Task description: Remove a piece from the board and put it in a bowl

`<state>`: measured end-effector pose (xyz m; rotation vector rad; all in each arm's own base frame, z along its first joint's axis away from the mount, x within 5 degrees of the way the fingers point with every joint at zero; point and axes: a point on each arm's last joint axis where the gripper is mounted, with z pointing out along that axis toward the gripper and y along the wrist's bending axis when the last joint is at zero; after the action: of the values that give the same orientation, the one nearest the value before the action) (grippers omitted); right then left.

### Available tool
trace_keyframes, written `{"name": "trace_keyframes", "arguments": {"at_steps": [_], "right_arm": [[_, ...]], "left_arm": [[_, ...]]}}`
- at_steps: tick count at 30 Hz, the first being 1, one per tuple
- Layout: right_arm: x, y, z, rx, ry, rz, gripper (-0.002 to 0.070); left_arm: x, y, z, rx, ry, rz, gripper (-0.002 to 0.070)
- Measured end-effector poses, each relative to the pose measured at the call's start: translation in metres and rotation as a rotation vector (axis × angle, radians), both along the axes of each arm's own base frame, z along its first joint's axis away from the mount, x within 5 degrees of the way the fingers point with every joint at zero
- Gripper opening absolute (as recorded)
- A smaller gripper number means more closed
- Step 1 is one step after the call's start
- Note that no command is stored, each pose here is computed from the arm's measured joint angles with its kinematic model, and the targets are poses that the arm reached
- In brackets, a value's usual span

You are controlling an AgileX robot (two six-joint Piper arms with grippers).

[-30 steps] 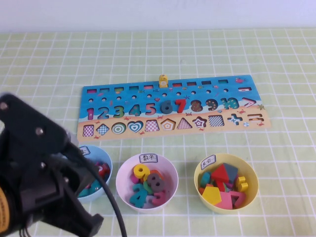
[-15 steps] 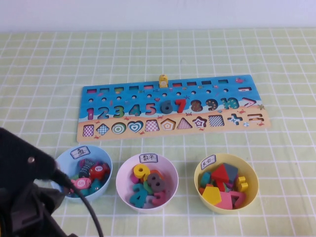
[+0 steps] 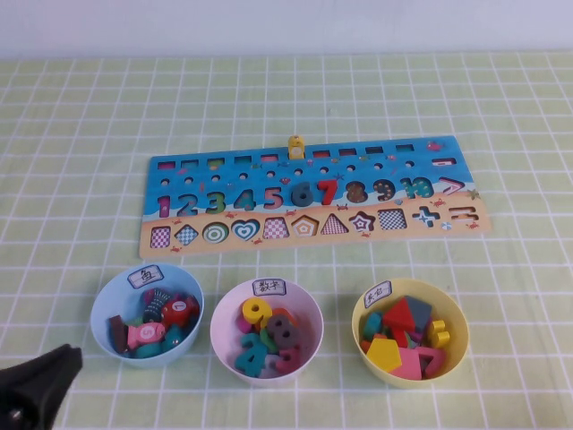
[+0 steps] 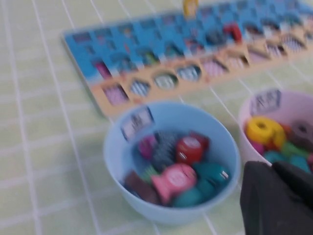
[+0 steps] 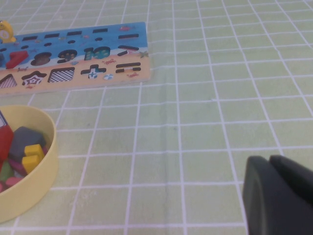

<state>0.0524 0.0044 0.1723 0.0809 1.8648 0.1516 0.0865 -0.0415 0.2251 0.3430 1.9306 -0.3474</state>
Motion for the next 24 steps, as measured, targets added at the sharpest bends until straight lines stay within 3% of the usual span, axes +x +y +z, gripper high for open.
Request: {"name": "trace_keyframes", "arguments": {"at_steps": [5, 10, 17, 24], "right_arm": [[0.000, 0.000, 0.000, 0.000, 0.000, 0.000, -0.0017], [0.000, 0.000, 0.000, 0.000, 0.000, 0.000, -0.0017], [0.000, 0.000, 0.000, 0.000, 0.000, 0.000, -0.0017], [0.000, 0.000, 0.000, 0.000, 0.000, 0.000, -0.0017]], "left_arm": [[-0.010, 0.013, -0.023, 0.033, -0.244, 0.051, -0.0002], [-0.020, 0.025, -0.027, 0.048, -0.353, 0.155, -0.0002], [-0.030, 0.037, -0.036, 0.065, -0.289, 0.307, -0.0003], [-0.033, 0.040, -0.052, 0.123, -0.123, 0.327, -0.0003]]}}
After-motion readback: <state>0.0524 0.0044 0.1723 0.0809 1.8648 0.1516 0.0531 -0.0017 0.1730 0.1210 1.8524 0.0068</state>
